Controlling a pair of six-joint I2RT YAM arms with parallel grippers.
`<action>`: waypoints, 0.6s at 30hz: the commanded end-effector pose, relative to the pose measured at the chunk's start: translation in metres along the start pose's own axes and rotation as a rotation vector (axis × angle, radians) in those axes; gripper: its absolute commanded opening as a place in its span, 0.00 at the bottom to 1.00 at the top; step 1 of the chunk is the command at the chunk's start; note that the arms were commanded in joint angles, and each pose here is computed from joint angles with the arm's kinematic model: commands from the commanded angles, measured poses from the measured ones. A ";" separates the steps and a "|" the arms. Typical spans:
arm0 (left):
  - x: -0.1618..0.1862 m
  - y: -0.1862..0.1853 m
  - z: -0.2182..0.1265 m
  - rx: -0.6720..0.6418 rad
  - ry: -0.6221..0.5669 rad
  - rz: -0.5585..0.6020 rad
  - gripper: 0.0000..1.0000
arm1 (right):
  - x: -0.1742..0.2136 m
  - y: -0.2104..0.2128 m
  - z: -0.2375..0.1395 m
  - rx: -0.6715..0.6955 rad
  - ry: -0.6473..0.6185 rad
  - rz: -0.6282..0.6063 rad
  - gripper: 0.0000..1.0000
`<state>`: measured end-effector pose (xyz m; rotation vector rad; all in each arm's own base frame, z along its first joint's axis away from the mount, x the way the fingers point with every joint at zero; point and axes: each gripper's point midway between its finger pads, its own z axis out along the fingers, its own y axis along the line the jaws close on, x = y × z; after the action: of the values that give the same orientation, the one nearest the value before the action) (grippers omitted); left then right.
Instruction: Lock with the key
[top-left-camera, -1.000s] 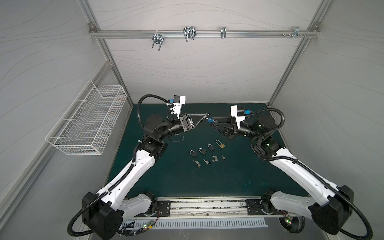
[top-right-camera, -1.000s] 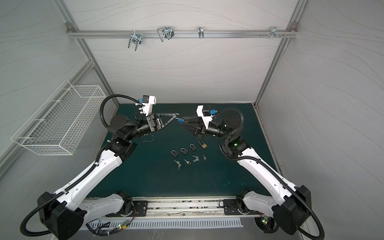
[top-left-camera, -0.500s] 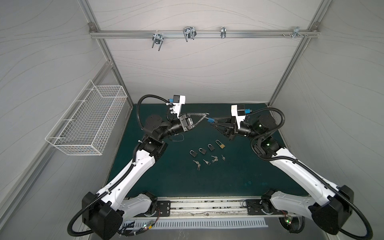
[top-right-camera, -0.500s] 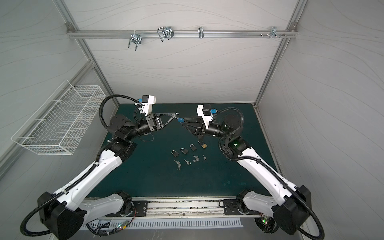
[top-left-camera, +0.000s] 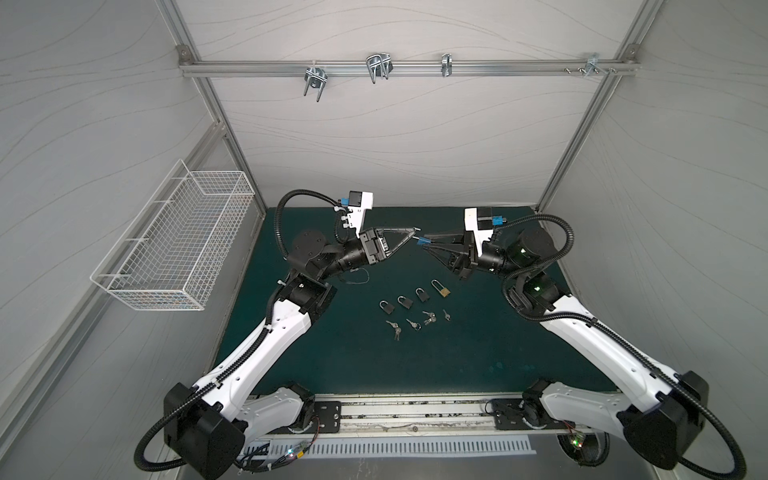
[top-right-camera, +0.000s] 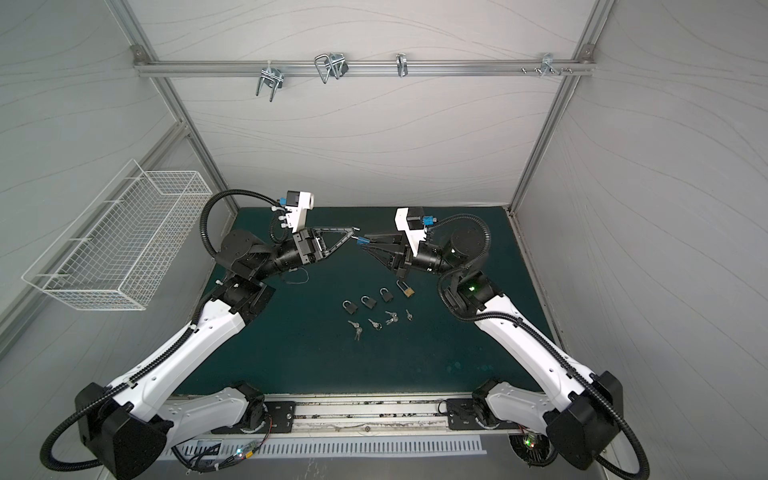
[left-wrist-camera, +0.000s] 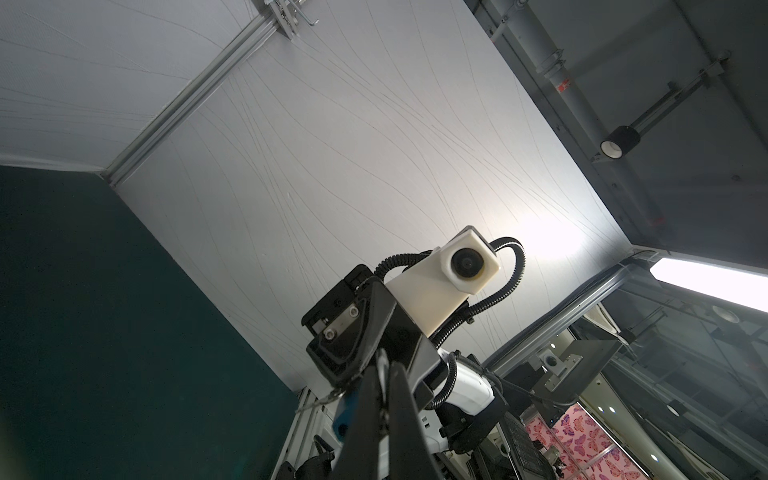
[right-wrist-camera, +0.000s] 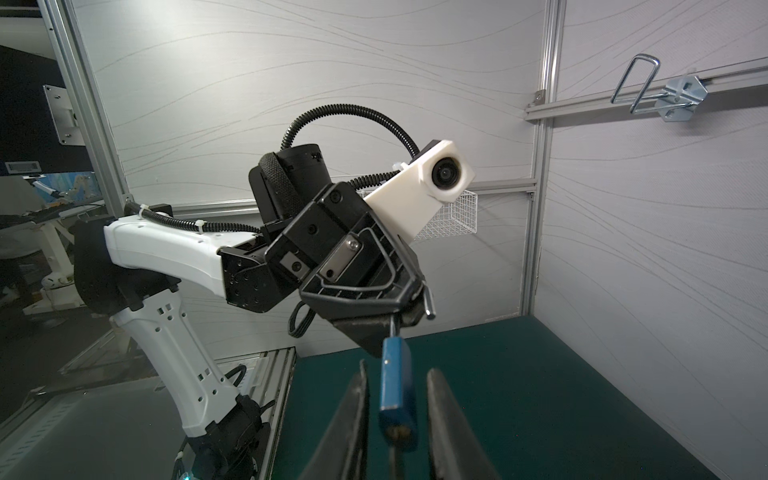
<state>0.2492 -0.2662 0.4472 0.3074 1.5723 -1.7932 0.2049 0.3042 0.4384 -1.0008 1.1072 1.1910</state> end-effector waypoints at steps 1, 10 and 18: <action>-0.006 -0.017 0.001 0.052 -0.014 0.043 0.00 | -0.020 0.011 -0.002 -0.031 -0.041 -0.046 0.24; -0.008 -0.021 0.002 0.062 -0.019 0.045 0.00 | -0.016 0.010 0.000 -0.037 -0.026 -0.031 0.19; -0.007 -0.023 0.001 0.069 -0.021 0.046 0.00 | -0.019 0.011 -0.001 -0.040 -0.027 -0.014 0.00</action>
<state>0.2486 -0.2673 0.4478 0.3095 1.5687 -1.7981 0.2027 0.3045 0.4383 -1.0078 1.1089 1.2064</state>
